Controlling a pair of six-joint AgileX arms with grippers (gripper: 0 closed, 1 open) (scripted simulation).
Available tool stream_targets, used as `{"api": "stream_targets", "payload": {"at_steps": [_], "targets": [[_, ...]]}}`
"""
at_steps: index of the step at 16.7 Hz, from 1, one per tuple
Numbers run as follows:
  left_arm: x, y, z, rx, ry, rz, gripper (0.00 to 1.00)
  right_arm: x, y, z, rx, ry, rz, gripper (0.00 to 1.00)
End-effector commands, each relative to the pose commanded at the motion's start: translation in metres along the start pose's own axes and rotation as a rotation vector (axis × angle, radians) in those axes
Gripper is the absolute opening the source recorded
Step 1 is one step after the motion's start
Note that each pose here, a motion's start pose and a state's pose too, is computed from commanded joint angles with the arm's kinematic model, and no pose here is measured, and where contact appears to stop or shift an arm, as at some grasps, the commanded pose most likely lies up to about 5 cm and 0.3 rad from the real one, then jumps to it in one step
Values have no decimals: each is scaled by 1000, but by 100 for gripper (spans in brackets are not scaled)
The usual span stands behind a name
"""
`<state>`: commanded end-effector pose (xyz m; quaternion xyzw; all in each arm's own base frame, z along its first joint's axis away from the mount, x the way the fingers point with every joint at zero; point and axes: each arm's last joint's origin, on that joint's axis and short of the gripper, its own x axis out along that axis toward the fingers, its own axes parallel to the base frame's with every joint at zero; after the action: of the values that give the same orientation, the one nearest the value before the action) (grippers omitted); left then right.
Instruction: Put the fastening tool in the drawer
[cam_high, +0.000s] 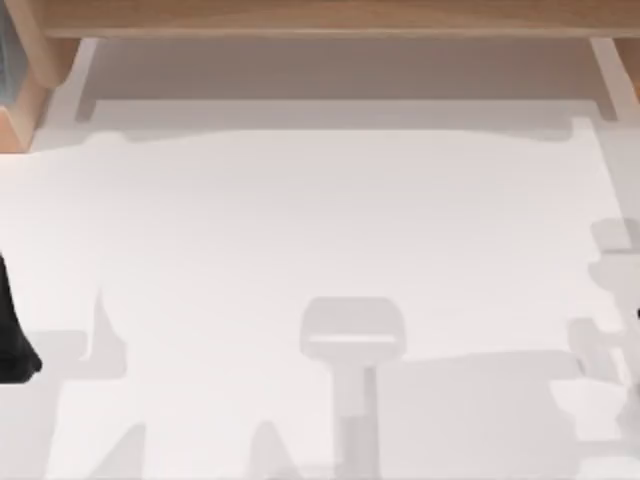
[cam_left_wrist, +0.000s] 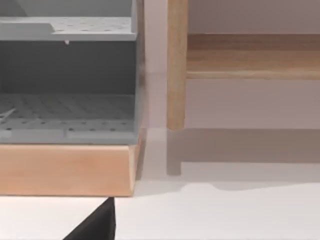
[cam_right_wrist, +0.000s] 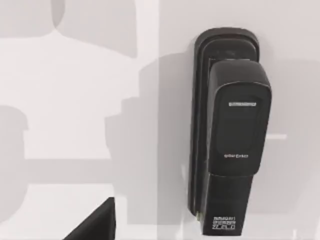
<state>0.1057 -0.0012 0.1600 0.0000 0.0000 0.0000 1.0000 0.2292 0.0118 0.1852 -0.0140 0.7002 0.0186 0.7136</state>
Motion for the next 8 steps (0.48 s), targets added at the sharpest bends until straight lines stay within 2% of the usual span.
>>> {"api": "stream_targets", "payload": {"at_steps": [8], "targets": [[0, 0, 0, 0, 0, 0, 100, 0, 4, -2, -5, 24, -2, 100]]}}
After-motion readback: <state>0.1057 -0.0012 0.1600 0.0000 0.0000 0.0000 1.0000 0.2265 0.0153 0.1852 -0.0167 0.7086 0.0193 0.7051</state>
